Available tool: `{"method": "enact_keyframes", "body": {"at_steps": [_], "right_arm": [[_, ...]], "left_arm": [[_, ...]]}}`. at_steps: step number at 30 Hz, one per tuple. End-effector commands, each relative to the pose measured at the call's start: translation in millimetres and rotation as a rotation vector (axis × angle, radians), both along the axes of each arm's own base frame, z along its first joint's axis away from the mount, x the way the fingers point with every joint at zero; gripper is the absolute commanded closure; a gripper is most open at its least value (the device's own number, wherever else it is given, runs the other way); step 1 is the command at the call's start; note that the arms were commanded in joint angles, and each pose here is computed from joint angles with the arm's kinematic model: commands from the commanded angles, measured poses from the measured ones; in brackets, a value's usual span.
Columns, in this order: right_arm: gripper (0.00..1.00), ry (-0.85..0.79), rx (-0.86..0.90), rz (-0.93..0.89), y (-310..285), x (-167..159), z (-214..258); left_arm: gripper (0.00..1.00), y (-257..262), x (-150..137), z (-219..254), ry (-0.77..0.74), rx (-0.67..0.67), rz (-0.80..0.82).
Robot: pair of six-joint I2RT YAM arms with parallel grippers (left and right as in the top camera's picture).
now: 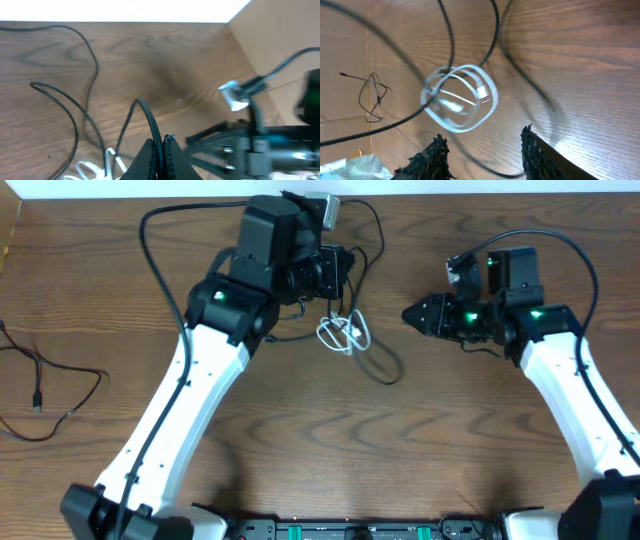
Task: Untangle cables
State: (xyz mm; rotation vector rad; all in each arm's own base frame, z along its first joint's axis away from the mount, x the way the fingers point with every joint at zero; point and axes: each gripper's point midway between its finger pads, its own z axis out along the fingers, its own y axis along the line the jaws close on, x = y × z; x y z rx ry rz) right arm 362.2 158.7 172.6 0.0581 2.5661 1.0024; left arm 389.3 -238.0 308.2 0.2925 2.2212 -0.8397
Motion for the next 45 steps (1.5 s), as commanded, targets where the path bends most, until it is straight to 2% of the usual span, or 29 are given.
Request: {"method": "enact_keyframes", "body": {"at_steps": [1, 6, 10, 21, 26, 28, 29, 31, 33, 40, 45], "right_arm": [[0.53, -0.016, -0.004, 0.038, 13, -2, -1], [0.46, -0.037, -0.008, 0.072, 27, -4, 0], [0.44, -0.027, -0.042, 0.084, 35, -6, -10], [0.46, 0.063, -0.093, 0.084, 40, 6, -63], [0.48, 0.113, -0.102, 0.085, 44, 11, -92], [0.55, 0.130, -0.112, 0.082, 42, 12, -102], [0.69, 0.138, -0.122, 0.068, 37, 14, -106], [0.88, 0.128, -0.125, 0.046, 29, 19, -103], [0.98, 0.110, -0.119, 0.020, 20, 25, -95], [0.99, -0.028, -0.130, -0.073, -31, 35, -36], [0.99, -0.123, -0.144, -0.187, -78, 30, 12]], "left_arm": [[0.93, -2, -4, 10, -0.016, -0.028, -0.017], [0.92, -3, -2, 15, -0.006, -0.061, -0.001], [0.92, -17, -7, 30, -0.035, -0.134, -0.076], [0.92, -28, -18, 48, 0.002, -0.247, -0.127], [0.92, -29, -19, 49, 0.009, -0.259, -0.130], [0.92, -29, -18, 49, 0.008, -0.258, -0.129], [0.93, -28, -17, 48, 0.001, -0.246, -0.125], [0.92, -18, -10, 37, 0.000, -0.185, -0.057], [0.92, -1, 0, 20, 0.017, -0.103, 0.045], [0.92, 70, 18, -34, 0.082, 0.213, 0.393], [0.92, 106, 24, -51, 0.113, 0.321, 0.515]]}}
